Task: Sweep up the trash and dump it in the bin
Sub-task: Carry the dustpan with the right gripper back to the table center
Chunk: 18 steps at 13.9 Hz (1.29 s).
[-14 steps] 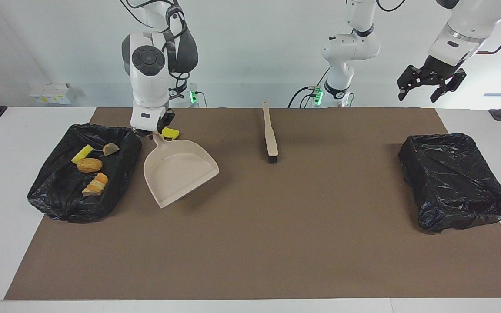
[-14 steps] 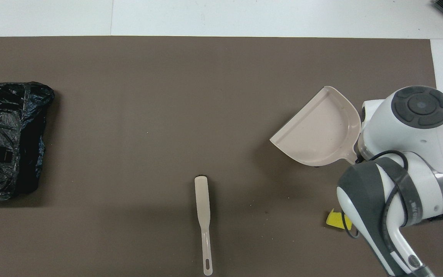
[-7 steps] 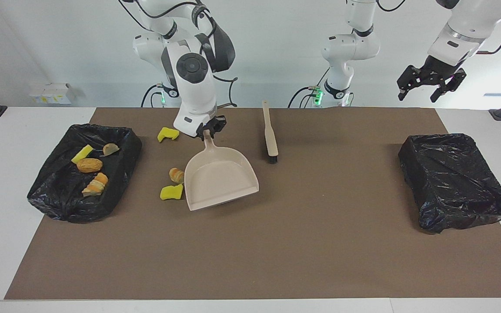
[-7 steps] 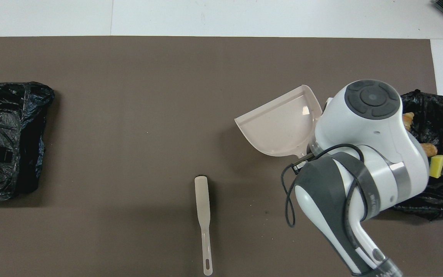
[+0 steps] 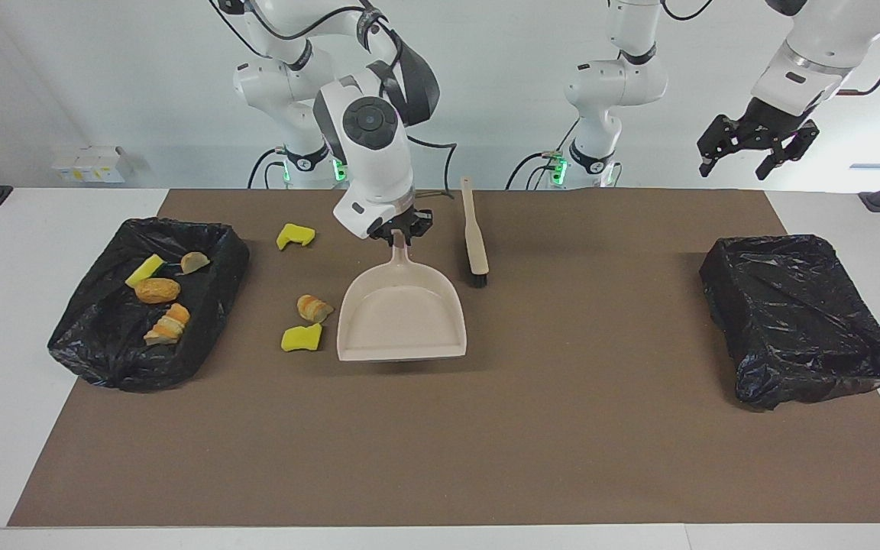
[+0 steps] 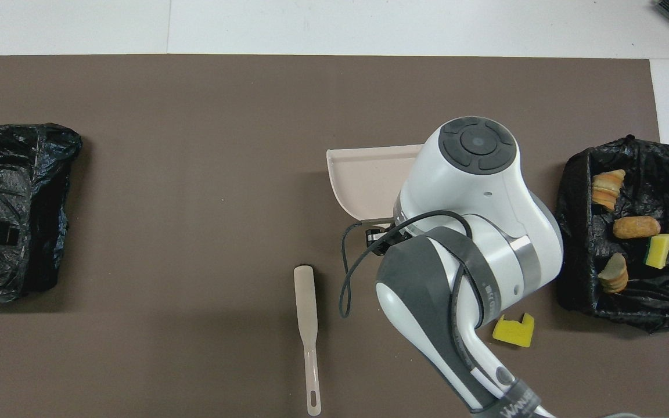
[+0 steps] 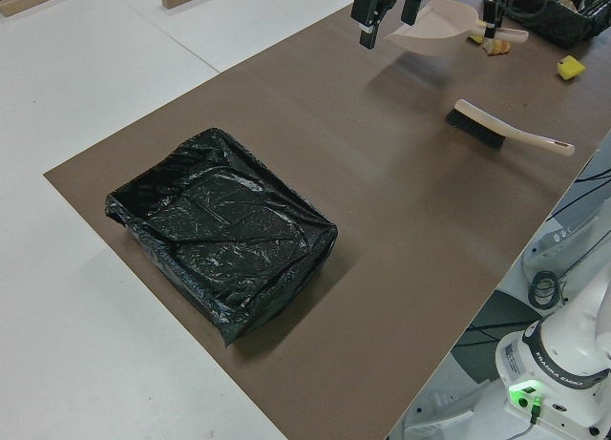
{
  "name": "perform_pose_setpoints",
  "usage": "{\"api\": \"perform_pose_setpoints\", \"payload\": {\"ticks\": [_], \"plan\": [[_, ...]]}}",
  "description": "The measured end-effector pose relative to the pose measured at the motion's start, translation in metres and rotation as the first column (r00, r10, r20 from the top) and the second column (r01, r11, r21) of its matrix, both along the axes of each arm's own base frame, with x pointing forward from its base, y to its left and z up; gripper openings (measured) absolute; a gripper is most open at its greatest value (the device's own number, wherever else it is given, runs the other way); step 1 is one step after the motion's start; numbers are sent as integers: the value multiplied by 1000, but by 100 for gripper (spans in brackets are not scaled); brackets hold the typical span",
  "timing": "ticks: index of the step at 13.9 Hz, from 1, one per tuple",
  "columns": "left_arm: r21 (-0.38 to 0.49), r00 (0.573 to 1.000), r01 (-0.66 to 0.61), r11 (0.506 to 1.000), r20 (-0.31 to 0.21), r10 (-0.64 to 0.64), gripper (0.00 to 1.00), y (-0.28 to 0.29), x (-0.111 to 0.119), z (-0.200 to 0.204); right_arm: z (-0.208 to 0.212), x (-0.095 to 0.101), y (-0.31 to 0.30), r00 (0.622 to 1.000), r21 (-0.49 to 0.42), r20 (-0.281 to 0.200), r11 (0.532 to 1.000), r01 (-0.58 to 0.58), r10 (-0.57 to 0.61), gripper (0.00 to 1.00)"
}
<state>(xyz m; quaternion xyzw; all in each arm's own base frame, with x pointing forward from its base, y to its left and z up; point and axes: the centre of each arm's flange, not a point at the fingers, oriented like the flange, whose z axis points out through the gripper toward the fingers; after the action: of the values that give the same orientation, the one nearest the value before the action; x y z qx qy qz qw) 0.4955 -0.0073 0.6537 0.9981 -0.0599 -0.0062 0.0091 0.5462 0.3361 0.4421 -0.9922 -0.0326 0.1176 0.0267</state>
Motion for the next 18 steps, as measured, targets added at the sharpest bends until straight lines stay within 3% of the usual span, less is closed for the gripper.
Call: {"api": "perform_pose_setpoints", "payload": {"ticks": [5, 13, 15, 18], "plan": [[0, 1000, 0, 1000, 0, 0, 100, 0, 0, 0, -31, 28, 34, 1000, 9, -4, 1000, 24, -24, 31], [0, 1000, 0, 1000, 0, 0, 100, 0, 0, 0, -96, 50, 57, 995, 39, 59, 996, 82, -84, 31], [0, 1000, 0, 1000, 0, 0, 100, 0, 0, 0, -97, 51, 56, 995, 37, 63, 996, 81, -83, 48], [0, 1000, 0, 1000, 0, 0, 100, 0, 0, 0, -82, 55, 55, 992, 51, 87, 995, 84, -88, 85]]}}
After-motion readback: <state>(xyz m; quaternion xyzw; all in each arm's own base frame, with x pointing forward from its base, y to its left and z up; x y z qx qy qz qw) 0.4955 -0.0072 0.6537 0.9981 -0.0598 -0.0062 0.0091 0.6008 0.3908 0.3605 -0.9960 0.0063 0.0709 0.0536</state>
